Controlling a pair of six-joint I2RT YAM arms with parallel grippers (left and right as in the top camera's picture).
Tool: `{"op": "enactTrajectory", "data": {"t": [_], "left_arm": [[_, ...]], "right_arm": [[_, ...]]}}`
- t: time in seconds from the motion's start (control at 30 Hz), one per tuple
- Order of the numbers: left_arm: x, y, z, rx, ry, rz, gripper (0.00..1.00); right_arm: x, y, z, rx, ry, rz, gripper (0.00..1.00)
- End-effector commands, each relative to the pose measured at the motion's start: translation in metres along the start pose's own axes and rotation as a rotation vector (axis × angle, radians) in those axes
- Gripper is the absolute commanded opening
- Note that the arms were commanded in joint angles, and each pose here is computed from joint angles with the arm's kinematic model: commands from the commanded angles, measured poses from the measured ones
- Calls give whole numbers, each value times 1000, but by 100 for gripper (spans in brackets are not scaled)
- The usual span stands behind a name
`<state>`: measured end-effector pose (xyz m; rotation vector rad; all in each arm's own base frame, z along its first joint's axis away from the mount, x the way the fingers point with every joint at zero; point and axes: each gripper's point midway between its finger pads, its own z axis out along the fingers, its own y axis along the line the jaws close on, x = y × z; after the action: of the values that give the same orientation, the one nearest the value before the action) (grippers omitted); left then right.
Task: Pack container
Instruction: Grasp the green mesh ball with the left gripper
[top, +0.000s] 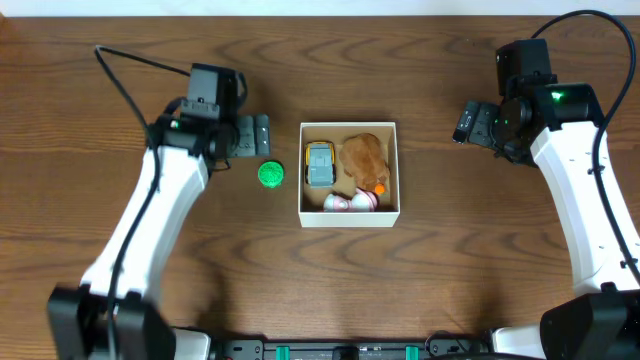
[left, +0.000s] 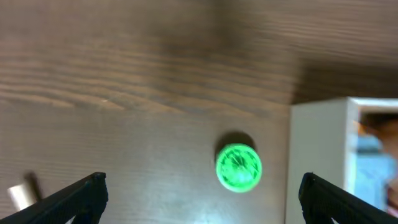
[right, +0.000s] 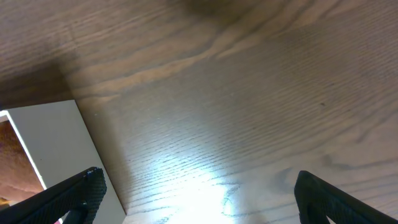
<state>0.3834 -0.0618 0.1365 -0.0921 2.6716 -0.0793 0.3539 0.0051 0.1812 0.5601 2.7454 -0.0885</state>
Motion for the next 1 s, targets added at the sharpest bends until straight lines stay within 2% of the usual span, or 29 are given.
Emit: {"op": "enactTrajectory", "data": {"t": [0.0, 0.17, 0.33, 0.97], "left_arm": [[15, -5, 35, 6, 98, -47, 98], [48, -4, 80, -29, 246, -31, 98], [67, -6, 100, -27, 328, -48, 98], [85, -33, 103, -14, 366, 33, 98]], "right_arm": [[-1, -4, 1, 16, -2, 14, 99], [0, -5, 1, 18, 0, 14, 99], [2, -5, 4, 22, 8, 12, 99], [6, -6, 11, 26, 15, 11, 99]]}}
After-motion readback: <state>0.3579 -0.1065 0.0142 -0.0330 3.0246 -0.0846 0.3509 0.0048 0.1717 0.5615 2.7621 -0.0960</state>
